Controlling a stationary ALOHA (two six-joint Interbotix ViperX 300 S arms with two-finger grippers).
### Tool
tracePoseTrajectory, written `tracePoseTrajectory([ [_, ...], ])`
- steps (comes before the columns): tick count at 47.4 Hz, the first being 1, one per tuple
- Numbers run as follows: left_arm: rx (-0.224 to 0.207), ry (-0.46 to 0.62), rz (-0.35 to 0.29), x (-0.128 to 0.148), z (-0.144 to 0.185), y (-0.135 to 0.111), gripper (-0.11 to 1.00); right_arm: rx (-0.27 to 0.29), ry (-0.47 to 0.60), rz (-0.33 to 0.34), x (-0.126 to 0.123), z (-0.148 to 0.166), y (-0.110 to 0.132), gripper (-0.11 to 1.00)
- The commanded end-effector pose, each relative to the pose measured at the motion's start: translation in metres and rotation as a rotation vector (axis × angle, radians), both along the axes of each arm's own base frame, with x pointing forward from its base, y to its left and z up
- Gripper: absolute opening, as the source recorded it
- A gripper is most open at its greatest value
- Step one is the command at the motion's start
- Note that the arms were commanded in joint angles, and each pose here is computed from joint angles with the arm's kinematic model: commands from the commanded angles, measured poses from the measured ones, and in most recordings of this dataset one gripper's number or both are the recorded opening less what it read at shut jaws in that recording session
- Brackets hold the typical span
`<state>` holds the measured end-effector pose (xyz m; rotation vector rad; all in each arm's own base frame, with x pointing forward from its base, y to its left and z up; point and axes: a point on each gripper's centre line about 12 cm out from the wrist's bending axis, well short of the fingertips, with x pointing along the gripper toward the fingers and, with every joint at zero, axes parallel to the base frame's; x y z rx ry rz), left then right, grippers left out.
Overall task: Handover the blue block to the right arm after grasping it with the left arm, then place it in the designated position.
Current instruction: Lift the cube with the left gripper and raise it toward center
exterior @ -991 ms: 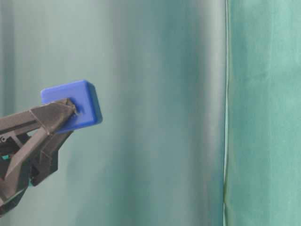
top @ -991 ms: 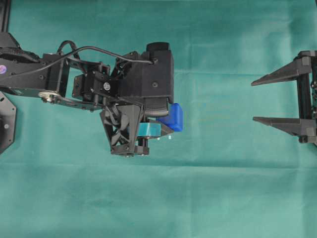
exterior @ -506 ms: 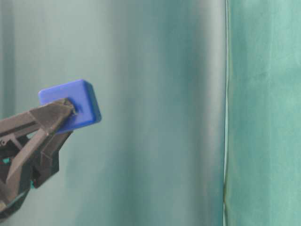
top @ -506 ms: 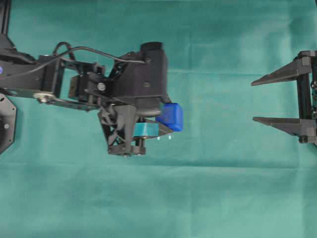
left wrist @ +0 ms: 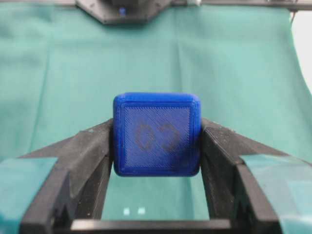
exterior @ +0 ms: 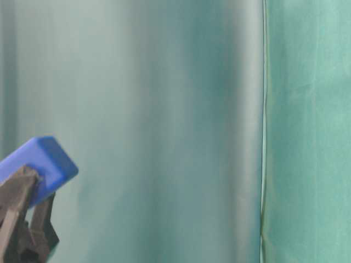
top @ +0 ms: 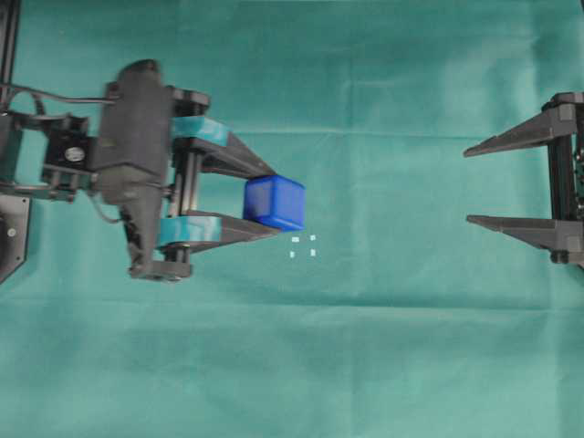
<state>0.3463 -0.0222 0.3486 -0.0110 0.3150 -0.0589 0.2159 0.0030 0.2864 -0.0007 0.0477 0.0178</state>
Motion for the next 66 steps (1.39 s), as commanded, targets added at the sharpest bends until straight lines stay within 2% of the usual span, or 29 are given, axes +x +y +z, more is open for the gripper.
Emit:
tracePoseTrajectory([
  [1, -0.002, -0.100, -0.005, -0.009, 0.004, -0.001, 0.47, -0.010, -0.043, 0.005, 0.003, 0.013, 0.001, 0.99],
  [16, -0.016, -0.196, -0.005, -0.015, -0.019, 0.000, 0.47, -0.022, -0.043, 0.006, 0.003, 0.013, 0.001, 0.99],
  [49, -0.021, -0.202, -0.004, -0.014, -0.018, 0.000, 0.47, -0.034, -0.034, 0.009, 0.004, 0.011, 0.001, 0.99],
  [54, -0.021, -0.203, -0.004, -0.014, -0.018, 0.000, 0.47, -0.078, -0.038, 0.015, 0.005, 0.013, 0.001, 0.99],
  [66, -0.024, -0.201, -0.003, -0.015, -0.018, 0.000, 0.47, -0.283, -0.087, 0.042, 0.005, 0.029, 0.005, 0.99],
])
